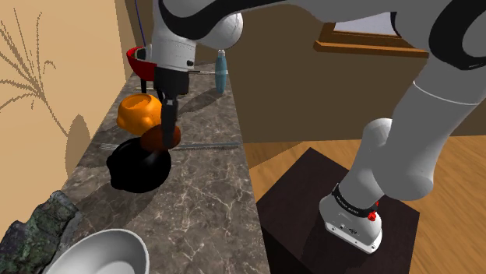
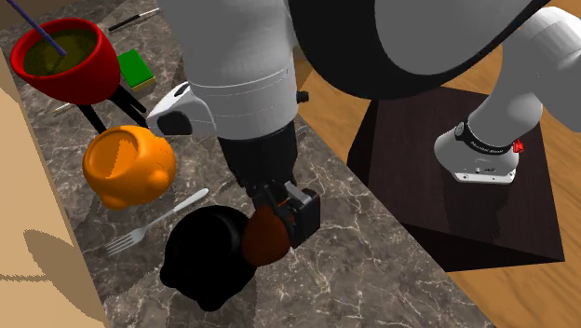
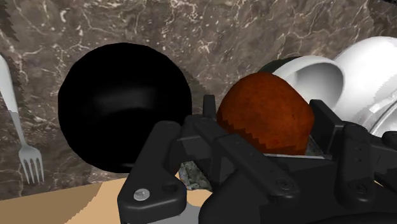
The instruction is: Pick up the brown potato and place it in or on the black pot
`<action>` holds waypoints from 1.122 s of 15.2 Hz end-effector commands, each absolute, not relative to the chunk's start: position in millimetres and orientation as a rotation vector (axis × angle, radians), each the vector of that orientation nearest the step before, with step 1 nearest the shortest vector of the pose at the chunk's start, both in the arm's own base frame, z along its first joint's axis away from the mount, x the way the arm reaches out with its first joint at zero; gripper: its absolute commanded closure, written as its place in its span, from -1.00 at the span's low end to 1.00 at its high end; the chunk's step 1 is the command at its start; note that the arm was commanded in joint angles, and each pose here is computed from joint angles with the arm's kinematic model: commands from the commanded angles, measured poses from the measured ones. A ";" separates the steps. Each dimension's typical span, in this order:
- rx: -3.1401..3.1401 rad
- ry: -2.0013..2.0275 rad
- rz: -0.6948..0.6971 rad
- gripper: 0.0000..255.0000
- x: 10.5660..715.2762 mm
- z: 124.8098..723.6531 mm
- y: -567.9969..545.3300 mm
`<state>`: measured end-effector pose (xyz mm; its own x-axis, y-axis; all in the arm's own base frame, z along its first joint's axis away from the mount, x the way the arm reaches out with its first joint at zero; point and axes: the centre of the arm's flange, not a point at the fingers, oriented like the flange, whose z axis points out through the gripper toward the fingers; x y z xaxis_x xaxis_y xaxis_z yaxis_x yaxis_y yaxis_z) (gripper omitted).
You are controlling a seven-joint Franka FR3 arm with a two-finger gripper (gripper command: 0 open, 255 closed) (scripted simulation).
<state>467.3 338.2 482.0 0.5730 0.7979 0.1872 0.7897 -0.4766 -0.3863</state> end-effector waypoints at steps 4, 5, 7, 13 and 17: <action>-2.377 -1.278 0.025 1.00 529.5 482.9 361.9; -2.377 -1.278 0.025 1.00 541.9 483.2 366.6; -2.377 -1.278 0.025 1.00 566.5 483.8 376.0; -2.377 -1.278 0.025 1.00 569.8 457.5 377.2; -2.377 -1.278 0.025 1.00 569.8 436.3 377.2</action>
<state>571.8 377.7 440.9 0.5729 0.7980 0.1869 0.7898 -0.4766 -0.3861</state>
